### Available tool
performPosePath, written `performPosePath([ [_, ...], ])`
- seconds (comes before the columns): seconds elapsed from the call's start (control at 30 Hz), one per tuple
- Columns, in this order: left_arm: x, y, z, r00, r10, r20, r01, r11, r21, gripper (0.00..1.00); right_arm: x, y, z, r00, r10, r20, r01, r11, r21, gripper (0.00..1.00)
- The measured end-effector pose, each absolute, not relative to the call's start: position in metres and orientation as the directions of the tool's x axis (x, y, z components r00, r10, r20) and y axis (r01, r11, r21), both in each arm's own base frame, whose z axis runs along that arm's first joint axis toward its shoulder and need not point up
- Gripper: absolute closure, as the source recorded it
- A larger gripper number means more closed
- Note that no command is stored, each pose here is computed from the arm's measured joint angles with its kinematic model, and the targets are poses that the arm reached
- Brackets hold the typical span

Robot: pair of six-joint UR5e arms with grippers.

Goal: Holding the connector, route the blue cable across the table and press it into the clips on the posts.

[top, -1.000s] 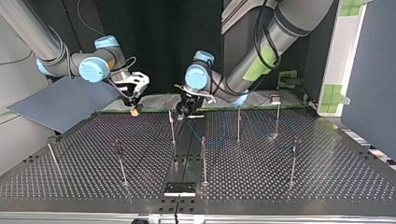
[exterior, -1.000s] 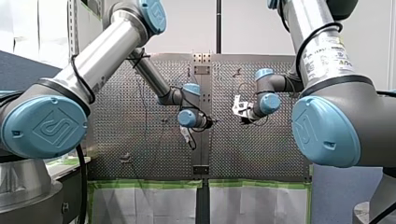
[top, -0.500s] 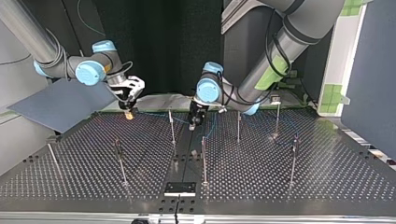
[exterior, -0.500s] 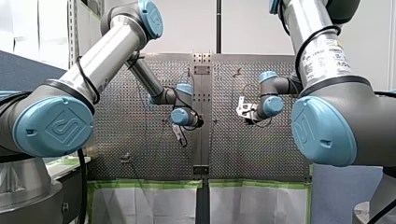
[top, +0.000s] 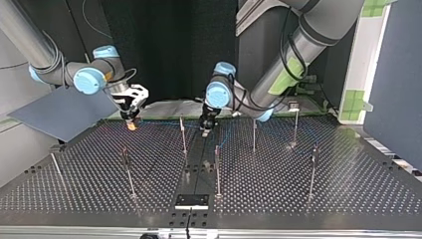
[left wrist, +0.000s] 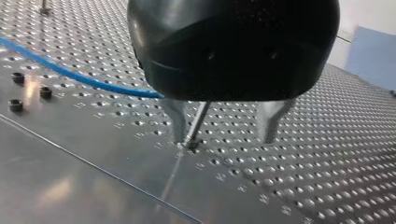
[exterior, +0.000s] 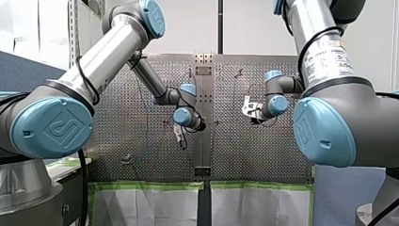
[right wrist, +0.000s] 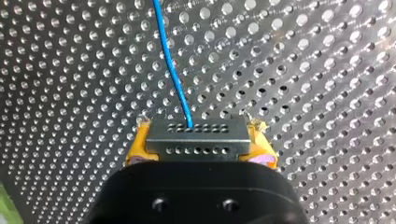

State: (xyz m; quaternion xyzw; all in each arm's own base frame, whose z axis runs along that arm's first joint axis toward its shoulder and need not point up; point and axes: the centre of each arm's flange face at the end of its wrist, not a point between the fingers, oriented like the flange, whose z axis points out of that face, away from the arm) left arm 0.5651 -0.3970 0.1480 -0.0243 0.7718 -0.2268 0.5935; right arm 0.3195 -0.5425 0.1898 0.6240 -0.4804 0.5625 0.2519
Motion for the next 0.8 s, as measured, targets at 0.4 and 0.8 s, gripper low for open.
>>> performPosePath([
  [0.4, 0.533, -0.41, 0.189, -0.292, -0.242, -0.925, 0.199, 0.931, -0.306, 0.0, 0.317, -0.542, 0.19, -0.089, -0.329, 0.94, -0.887, -0.402, -0.225, 1.0],
  [0.8, 0.472, -0.447, 0.199, -0.346, -0.138, -0.928, 0.202, 0.955, -0.217, 0.0, 0.312, -0.545, 0.191, -0.092, -0.328, 0.94, -0.89, -0.396, -0.225, 1.0],
])
